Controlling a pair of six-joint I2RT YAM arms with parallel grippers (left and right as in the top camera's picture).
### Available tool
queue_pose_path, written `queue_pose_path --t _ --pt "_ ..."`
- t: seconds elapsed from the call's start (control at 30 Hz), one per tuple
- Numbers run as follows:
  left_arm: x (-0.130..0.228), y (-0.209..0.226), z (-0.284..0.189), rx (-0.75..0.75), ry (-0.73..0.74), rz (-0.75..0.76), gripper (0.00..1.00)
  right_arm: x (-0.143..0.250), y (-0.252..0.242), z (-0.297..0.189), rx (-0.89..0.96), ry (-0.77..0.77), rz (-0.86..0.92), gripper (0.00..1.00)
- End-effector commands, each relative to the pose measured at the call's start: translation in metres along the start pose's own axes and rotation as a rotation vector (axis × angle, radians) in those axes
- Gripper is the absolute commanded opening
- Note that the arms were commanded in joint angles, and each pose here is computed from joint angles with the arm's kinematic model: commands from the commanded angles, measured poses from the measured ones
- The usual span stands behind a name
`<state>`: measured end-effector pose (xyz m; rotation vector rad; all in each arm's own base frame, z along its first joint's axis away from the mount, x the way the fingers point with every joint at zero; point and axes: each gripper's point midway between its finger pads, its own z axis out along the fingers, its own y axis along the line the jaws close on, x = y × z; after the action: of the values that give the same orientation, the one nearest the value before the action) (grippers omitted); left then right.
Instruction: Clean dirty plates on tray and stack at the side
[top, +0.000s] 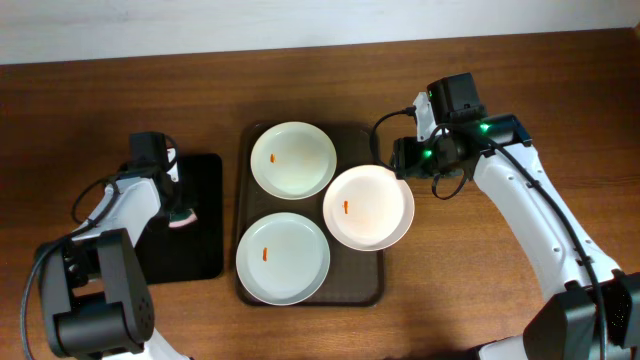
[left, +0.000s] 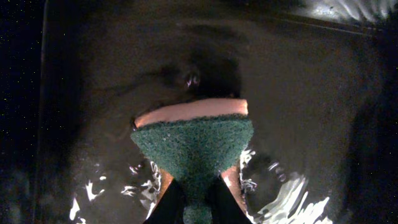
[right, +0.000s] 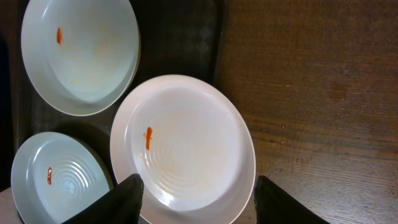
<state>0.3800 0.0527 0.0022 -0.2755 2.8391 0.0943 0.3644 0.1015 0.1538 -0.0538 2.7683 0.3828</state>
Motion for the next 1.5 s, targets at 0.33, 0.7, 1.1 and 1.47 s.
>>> queue_pose_path --t 0.33,0.7,1.1,1.47 --pt "0.002 -0.019 -0.029 0.104 0.152 0.051 0.00 -0.003 0.007 -0.005 -0.022 -0.013 -0.018 0.63" --pt "0.021 -0.025 0.000 0.137 0.119 0.050 0.00 -0.008 0.008 -0.005 -0.026 -0.030 -0.022 0.64" --pt "-0.089 -0.107 -0.129 0.162 -0.106 0.245 0.00 -0.053 0.078 0.041 -0.171 -0.184 -0.192 0.52" --pt "-0.102 -0.156 -0.138 0.234 -0.213 0.307 0.00 -0.060 0.071 0.184 -0.103 0.136 -0.140 0.35"
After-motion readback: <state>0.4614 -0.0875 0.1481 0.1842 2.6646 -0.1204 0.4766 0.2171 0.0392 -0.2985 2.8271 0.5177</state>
